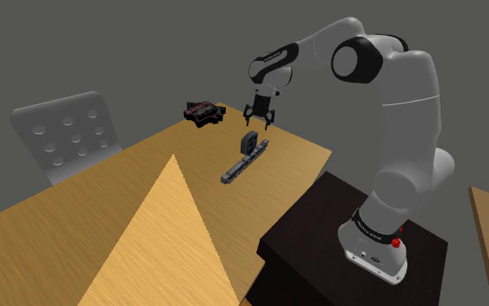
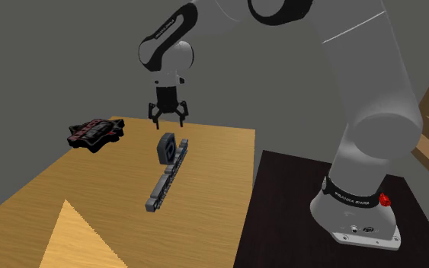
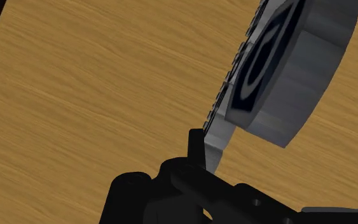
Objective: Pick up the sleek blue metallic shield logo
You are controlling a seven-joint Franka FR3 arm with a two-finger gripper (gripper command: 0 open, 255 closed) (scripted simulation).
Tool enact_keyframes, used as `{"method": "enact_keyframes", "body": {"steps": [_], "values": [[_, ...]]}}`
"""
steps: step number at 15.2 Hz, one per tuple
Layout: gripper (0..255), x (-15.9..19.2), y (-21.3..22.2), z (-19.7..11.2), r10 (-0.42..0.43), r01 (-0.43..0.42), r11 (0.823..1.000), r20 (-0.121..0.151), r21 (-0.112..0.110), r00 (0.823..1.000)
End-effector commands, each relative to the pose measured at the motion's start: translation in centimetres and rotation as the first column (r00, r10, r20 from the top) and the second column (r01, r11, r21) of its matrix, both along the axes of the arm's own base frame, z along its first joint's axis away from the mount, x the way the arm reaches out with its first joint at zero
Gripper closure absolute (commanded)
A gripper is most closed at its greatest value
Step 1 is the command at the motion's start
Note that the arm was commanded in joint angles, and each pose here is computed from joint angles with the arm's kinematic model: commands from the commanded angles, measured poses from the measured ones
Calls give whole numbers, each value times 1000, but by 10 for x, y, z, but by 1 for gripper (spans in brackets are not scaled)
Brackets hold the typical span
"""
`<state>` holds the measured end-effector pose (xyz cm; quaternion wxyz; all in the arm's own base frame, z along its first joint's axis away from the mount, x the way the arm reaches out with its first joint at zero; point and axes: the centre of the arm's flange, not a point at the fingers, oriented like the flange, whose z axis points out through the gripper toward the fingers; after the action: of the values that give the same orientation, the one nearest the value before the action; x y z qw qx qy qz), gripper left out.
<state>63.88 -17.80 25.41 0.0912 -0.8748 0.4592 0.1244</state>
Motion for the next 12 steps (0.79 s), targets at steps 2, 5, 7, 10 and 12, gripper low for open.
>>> {"method": "enact_keyframes", "body": {"steps": [2, 5, 7, 10, 12], "values": [[0, 3, -4, -18, -12, 12, 1000, 0, 3, 1000], [0, 3, -4, -34, -12, 12, 1000, 0, 3, 1000], [0, 3, -4, -42, -12, 12, 1000, 0, 3, 1000], [255, 3, -5, -43, -12, 12, 1000, 0, 3, 1000], [255, 3, -5, -43, -12, 12, 1000, 0, 3, 1000]]}}
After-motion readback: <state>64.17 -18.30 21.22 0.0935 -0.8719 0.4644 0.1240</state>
